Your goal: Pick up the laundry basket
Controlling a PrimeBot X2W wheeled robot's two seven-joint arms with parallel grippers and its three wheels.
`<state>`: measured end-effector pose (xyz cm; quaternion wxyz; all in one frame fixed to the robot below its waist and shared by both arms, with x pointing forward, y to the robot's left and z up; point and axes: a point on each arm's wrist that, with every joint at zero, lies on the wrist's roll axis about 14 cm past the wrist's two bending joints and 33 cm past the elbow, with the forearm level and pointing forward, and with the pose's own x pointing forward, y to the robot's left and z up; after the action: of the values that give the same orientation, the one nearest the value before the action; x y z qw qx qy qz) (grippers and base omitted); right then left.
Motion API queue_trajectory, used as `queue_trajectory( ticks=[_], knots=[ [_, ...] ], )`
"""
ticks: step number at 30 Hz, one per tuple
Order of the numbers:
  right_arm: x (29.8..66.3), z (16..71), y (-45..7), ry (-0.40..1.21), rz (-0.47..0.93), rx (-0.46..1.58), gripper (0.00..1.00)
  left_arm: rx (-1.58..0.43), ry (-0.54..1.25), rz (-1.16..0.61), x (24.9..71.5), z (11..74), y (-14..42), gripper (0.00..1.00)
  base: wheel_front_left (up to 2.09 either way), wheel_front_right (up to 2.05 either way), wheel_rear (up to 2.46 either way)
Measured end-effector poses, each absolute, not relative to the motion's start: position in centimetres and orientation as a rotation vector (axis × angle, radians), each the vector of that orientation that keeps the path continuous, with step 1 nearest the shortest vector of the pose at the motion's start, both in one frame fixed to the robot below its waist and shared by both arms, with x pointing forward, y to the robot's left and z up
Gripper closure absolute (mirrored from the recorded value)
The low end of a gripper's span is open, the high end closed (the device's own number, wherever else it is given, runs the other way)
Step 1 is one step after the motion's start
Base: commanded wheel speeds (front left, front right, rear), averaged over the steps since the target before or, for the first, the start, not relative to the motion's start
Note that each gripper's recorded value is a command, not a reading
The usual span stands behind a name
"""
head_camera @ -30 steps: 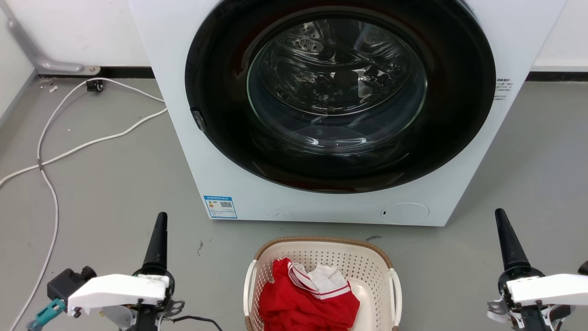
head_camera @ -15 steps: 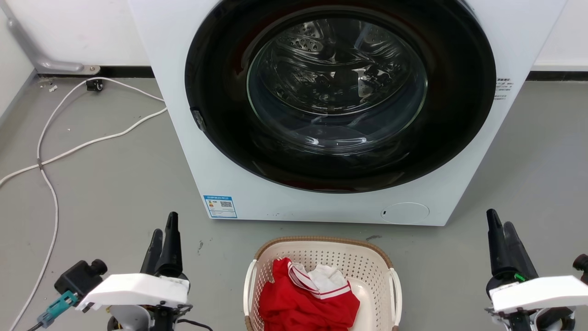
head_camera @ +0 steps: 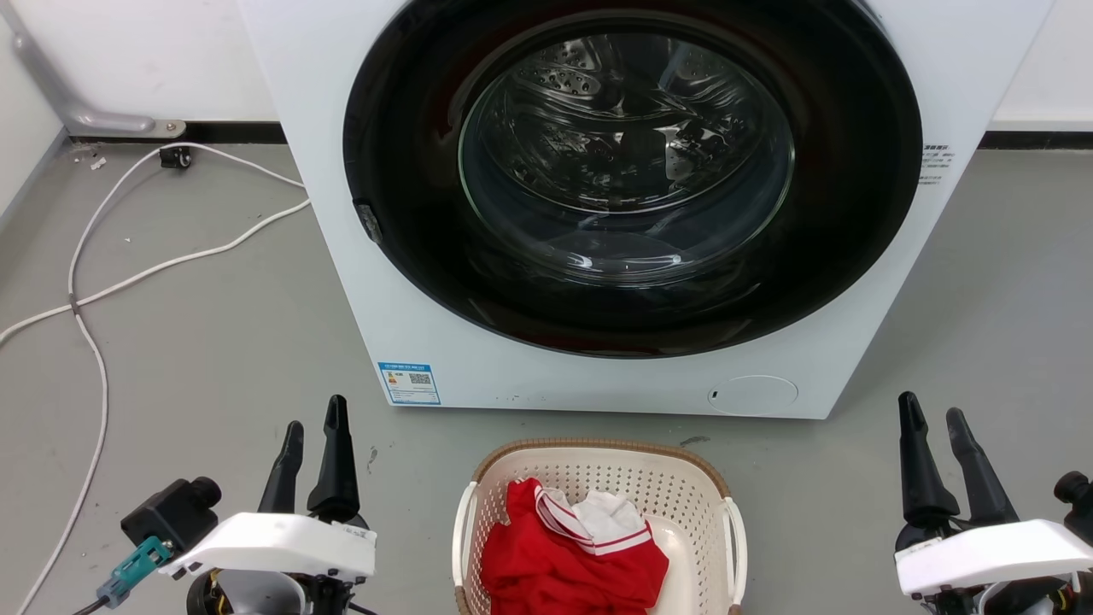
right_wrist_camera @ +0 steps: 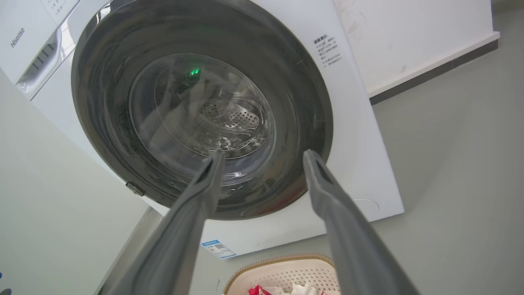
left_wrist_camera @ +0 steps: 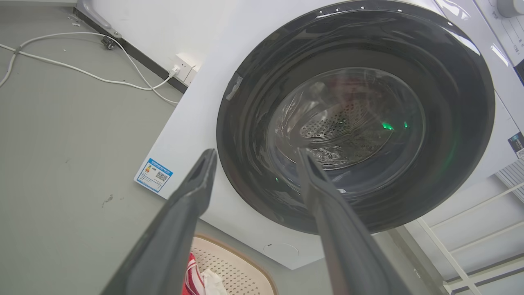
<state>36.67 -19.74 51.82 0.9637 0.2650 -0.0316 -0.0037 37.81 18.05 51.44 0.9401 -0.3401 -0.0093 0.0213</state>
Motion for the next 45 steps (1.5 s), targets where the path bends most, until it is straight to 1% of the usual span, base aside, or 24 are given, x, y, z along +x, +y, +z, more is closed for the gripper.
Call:
queue_trajectory(
  ticks=[25,45],
  knots=[
    [35.9,52.3,-18.9,-0.093,0.030,0.223,0.00,-0.442,-0.071,0.036,37.3,52.0,17.9,0.00,0.00,0.00,0.00],
    [35.5,52.4,-18.1,-0.111,0.064,0.038,0.00,-0.297,-0.085,0.018,36.9,51.7,17.3,0.00,0.00,0.00,0.00]
  ],
)
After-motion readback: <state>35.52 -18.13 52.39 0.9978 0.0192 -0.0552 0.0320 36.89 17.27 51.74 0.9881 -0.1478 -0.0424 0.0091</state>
